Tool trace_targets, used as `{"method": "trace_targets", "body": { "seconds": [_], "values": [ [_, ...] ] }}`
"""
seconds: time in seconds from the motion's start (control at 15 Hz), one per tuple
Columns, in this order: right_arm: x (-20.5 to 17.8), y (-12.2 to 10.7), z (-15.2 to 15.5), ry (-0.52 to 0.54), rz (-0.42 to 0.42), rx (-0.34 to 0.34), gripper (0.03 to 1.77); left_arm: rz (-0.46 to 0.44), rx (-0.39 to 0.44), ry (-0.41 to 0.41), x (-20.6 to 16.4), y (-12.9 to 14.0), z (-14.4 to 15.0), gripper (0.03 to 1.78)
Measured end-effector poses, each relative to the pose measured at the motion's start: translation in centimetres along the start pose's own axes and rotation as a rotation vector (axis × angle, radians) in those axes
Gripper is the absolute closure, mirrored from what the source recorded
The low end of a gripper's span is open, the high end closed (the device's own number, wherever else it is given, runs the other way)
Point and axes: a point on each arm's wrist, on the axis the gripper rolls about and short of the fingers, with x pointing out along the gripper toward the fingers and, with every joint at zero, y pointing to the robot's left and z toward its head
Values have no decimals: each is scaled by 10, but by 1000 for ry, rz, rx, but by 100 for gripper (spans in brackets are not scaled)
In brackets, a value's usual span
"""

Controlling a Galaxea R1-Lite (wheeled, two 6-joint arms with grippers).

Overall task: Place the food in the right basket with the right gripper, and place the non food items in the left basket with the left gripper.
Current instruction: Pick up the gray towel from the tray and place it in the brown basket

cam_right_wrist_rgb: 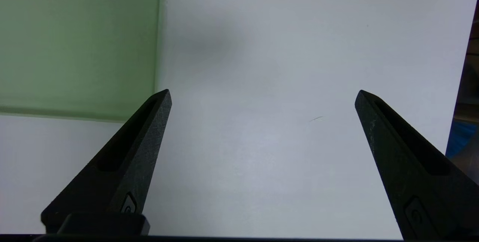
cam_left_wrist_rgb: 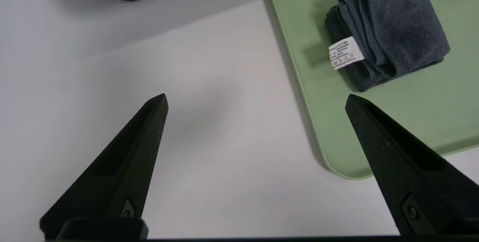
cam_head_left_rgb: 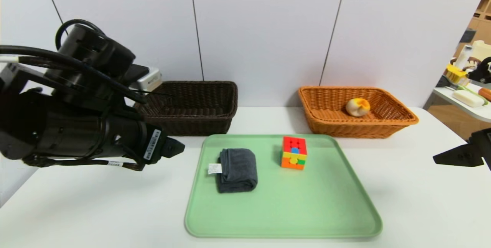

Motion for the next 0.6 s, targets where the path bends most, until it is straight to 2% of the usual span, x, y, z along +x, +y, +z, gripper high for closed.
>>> {"method": "trace_targets", "body": {
  "seconds": [0.2, 0.47, 0.6],
  "values": [
    [1, 0, -4, 11, 0, -3, 10, -15, -12, 8, 11, -22, 12, 12],
    [0, 0, -9, 18, -24, -5, 10, -30, -44, 79, 27, -51, 14, 12],
    [0, 0, -12, 21, -26, -5, 10, -3, -44, 85, 37, -60, 15, 12]
  ]
}}
